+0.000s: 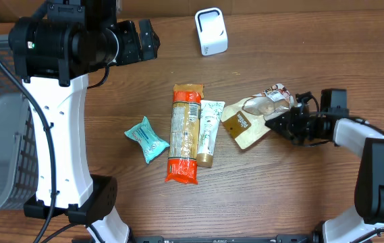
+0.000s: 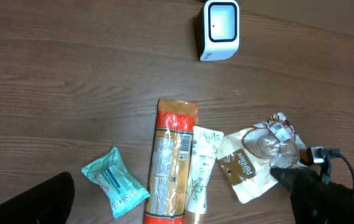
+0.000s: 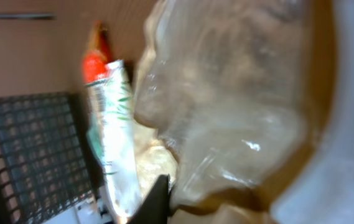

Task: Scan the item barcode

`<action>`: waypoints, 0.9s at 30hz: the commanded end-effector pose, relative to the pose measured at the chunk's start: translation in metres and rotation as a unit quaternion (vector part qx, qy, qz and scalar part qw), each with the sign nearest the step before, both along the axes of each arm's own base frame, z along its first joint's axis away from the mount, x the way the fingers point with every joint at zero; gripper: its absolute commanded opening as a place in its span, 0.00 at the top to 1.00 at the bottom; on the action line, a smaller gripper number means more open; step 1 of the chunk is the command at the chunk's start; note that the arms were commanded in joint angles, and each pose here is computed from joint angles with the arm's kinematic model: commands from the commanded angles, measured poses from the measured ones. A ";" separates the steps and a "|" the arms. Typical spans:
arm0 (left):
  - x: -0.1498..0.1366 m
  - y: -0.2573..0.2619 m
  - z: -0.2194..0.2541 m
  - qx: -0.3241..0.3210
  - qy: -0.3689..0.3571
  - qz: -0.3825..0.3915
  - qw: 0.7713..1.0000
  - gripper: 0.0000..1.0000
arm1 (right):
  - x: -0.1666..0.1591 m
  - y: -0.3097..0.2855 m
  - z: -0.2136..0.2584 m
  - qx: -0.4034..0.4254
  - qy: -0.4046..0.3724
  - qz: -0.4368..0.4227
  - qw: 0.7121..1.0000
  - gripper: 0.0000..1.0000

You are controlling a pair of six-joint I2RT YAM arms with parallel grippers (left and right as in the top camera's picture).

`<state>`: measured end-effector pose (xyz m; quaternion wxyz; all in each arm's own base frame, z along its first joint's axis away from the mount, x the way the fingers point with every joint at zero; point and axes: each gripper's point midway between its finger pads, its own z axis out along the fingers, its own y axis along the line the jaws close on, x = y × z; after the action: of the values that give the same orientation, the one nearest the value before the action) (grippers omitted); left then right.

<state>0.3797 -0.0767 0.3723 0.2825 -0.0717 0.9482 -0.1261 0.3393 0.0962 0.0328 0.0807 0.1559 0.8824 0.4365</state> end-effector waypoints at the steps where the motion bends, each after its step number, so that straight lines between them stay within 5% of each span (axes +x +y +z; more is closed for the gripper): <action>1: 0.005 0.003 -0.003 0.010 -0.001 0.000 1.000 0.00 | 0.016 -0.021 0.003 -0.107 -0.056 0.053 0.991 0.96; 12: 0.005 0.003 -0.003 0.010 -0.001 0.000 1.000 0.00 | -0.006 -0.055 0.047 -0.238 -0.014 0.192 0.952 0.96; 13: 0.005 0.003 -0.003 0.010 -0.001 0.000 1.000 0.00 | -0.005 -0.055 0.046 -0.238 -0.015 0.191 0.952 0.76; 15: 0.005 0.003 -0.003 0.010 -0.001 0.000 1.000 0.00 | -0.003 -0.054 0.043 -0.236 -0.019 0.187 0.954 0.55; 16: 0.005 0.003 -0.003 0.010 -0.001 0.000 1.000 0.00 | -0.002 -0.054 0.039 -0.235 -0.015 0.174 0.956 0.26; 27: 0.005 0.003 -0.003 0.010 -0.001 0.000 1.000 0.00 | -0.011 -0.050 -0.005 -0.194 0.082 0.024 0.977 0.07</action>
<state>0.3797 -0.0768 0.3724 0.2827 -0.0716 0.9482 -0.1263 0.3410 0.0420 0.0396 0.0594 0.0759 0.9673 0.2344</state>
